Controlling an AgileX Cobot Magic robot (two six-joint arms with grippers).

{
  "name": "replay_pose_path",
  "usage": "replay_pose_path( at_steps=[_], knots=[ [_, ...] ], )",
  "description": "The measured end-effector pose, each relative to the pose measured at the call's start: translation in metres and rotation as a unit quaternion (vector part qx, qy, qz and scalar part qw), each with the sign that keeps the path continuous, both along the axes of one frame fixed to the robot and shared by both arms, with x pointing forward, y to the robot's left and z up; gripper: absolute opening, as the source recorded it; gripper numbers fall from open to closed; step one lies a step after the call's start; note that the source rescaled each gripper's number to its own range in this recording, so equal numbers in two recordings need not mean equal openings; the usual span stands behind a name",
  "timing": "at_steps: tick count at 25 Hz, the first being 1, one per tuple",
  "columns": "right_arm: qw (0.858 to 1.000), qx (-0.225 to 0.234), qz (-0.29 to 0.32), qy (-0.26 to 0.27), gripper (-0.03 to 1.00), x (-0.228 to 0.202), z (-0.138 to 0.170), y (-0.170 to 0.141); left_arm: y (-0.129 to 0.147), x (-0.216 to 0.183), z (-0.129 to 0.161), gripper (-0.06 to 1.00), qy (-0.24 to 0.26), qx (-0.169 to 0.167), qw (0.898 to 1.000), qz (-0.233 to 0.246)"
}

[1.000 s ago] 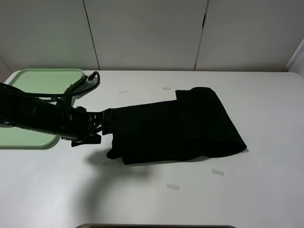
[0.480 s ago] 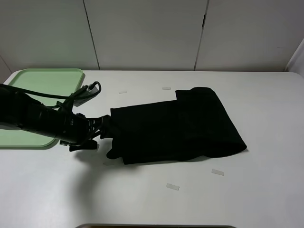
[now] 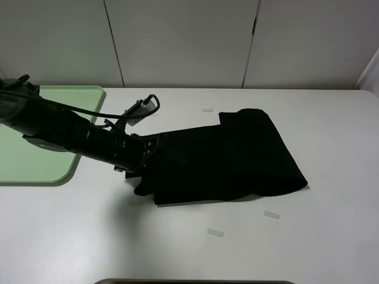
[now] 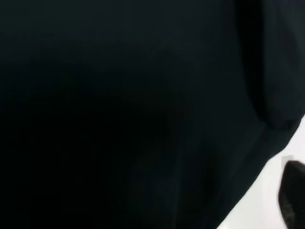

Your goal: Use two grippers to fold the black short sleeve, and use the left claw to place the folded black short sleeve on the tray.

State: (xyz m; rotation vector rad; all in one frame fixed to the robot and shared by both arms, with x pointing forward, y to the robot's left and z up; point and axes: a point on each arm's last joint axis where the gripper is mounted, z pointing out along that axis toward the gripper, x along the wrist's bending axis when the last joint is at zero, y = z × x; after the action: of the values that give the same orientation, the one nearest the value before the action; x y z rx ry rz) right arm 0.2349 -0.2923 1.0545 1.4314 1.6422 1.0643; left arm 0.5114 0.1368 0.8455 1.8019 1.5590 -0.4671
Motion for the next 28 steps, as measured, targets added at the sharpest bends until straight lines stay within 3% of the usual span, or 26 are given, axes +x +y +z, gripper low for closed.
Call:
replay_pose_path(
  at_steps=[1, 3, 6, 8, 14, 18, 23, 28],
  knots=[
    [1.0, 0.0, 0.0, 0.0, 1.0, 0.0, 0.0, 0.0, -0.003, 0.001, -0.001, 0.9, 0.001, -0.001, 1.0, -0.004],
    [1.0, 0.0, 0.0, 0.0, 1.0, 0.0, 0.0, 0.0, -0.007, -0.001, -0.005, 0.72, 0.004, 0.003, 1.0, -0.011],
    [1.0, 0.0, 0.0, 0.0, 1.0, 0.0, 0.0, 0.0, -0.007, -0.004, -0.013, 0.28, 0.012, 0.023, 1.0, -0.01],
    [1.0, 0.0, 0.0, 0.0, 1.0, 0.0, 0.0, 0.0, -0.006, -0.004, -0.016, 0.12, 0.015, 0.027, 0.999, -0.009],
    [1.0, 0.0, 0.0, 0.0, 1.0, 0.0, 0.0, 0.0, -0.006, -0.004, -0.015, 0.11, 0.014, 0.028, 0.999, -0.007],
    [1.0, 0.0, 0.0, 0.0, 1.0, 0.0, 0.0, 0.0, 0.003, -0.002, -0.003, 0.11, -0.001, 0.045, 0.999, -0.02],
    [1.0, 0.0, 0.0, 0.0, 1.0, 0.0, 0.0, 0.0, 0.029, 0.001, 0.026, 0.11, -0.012, 0.08, 0.996, -0.04],
    [1.0, 0.0, 0.0, 0.0, 1.0, 0.0, 0.0, 0.0, 0.059, -0.005, 0.052, 0.11, 0.012, 0.126, 0.991, -0.05]
  ],
)
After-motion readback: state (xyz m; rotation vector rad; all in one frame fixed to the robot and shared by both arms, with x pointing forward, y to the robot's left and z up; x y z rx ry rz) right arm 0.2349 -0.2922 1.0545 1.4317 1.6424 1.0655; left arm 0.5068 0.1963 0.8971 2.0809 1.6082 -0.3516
